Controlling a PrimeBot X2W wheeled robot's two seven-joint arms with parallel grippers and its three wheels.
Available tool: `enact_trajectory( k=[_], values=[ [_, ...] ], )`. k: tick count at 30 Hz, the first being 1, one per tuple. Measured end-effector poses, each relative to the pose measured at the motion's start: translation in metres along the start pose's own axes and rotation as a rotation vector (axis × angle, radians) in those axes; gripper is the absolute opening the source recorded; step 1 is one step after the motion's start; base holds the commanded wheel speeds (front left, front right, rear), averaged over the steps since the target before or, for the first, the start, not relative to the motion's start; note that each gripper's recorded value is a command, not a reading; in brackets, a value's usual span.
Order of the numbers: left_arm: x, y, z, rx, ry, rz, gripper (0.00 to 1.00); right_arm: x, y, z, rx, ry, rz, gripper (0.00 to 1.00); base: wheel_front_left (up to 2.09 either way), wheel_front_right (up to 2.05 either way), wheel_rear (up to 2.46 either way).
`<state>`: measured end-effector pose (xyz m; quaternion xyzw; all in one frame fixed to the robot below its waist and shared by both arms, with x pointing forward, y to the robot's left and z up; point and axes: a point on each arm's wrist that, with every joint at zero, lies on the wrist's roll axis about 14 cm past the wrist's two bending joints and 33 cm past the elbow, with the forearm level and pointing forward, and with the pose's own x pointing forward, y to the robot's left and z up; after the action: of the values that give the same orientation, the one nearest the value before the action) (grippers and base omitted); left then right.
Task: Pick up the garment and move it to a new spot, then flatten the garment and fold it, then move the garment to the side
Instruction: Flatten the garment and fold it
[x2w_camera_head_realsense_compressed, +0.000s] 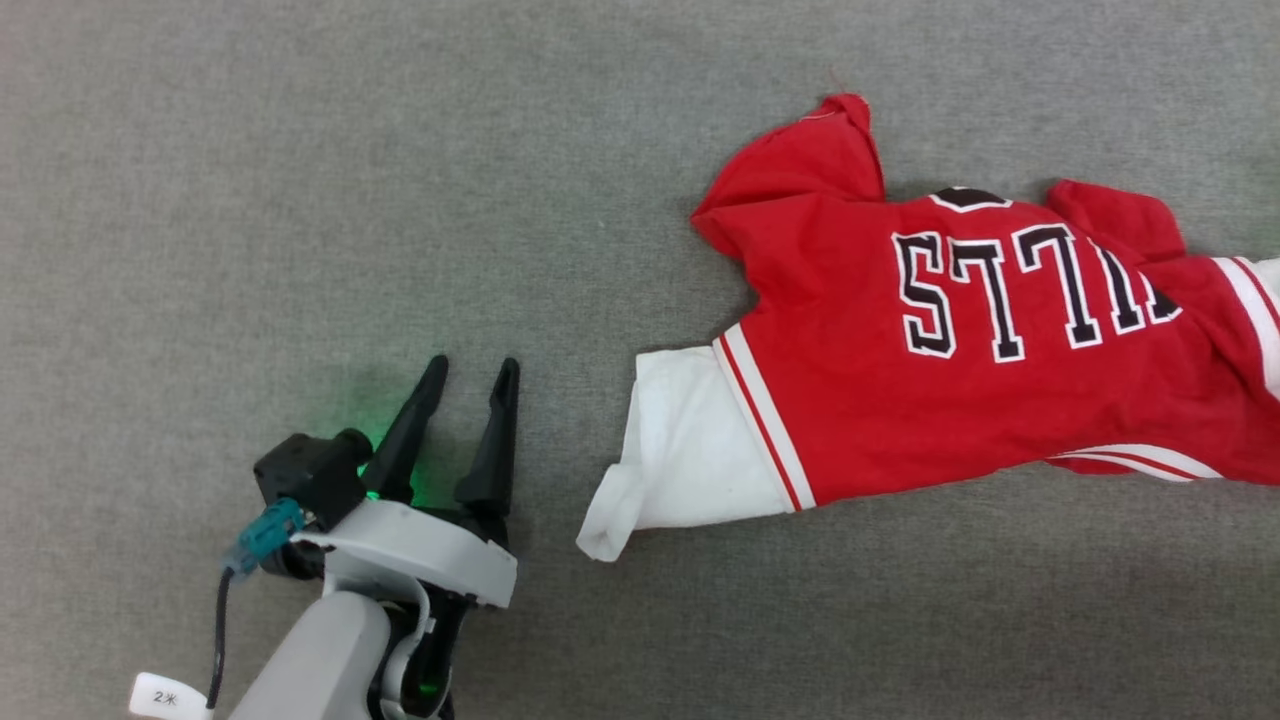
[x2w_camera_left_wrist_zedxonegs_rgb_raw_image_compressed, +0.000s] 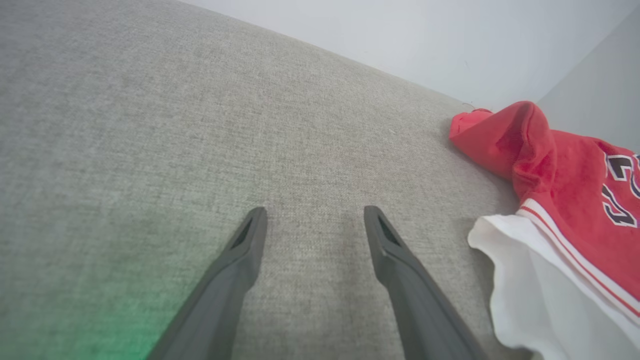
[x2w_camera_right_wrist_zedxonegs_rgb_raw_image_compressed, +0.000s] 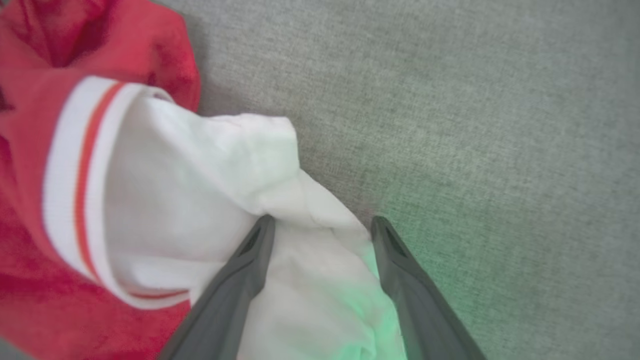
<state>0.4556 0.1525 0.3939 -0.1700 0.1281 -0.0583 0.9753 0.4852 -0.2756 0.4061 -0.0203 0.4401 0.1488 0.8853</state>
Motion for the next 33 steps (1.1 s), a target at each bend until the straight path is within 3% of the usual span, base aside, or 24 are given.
enact_trajectory(
  k=[2, 3, 9, 15, 24, 25, 26, 29, 33],
  values=[
    [0.000, 0.002, -0.001, -0.002, 0.002, 0.004, 1.00, 0.004, 0.004, 0.001, -0.005, 0.012, 0.015, 0.07, 0.00, 0.00, 0.00],
    [0.000, 0.002, -0.001, -0.004, 0.002, 0.005, 1.00, 0.005, 0.004, 0.003, -0.004, 0.008, 0.017, 0.00, 0.00, 0.00, 0.00],
    [0.000, 0.002, -0.002, -0.009, 0.001, 0.010, 1.00, 0.004, 0.001, 0.007, 0.005, -0.021, 0.012, 0.00, 0.00, 0.00, 0.00],
    [0.002, 0.001, 0.000, -0.004, -0.004, 0.002, 1.00, -0.008, -0.040, 0.032, 0.041, -0.167, -0.114, 0.00, 0.00, 0.00, 0.00],
    [0.003, -0.003, 0.004, 0.020, -0.011, -0.020, 1.00, -0.003, -0.062, 0.033, 0.062, -0.255, -0.223, 0.00, 0.00, 0.00, 0.00],
    [0.003, -0.003, 0.006, 0.030, -0.012, -0.025, 1.00, -0.002, -0.060, 0.035, 0.063, -0.281, -0.222, 0.44, 0.00, 0.00, 0.00],
    [0.003, -0.004, 0.009, 0.043, -0.015, -0.033, 1.00, -0.001, -0.059, 0.037, 0.079, -0.308, -0.223, 1.00, 0.00, 0.00, 0.00],
    [0.005, -0.010, 0.026, 0.099, -0.035, -0.076, 1.00, -0.011, -0.056, 0.055, 0.088, -0.423, -0.226, 1.00, 0.00, 0.00, 0.00],
    [0.010, -0.028, 0.065, 0.256, -0.063, -0.190, 1.00, -0.033, -0.054, 0.074, 0.085, -0.569, -0.234, 1.00, 0.00, 0.00, 0.00]
  ],
)
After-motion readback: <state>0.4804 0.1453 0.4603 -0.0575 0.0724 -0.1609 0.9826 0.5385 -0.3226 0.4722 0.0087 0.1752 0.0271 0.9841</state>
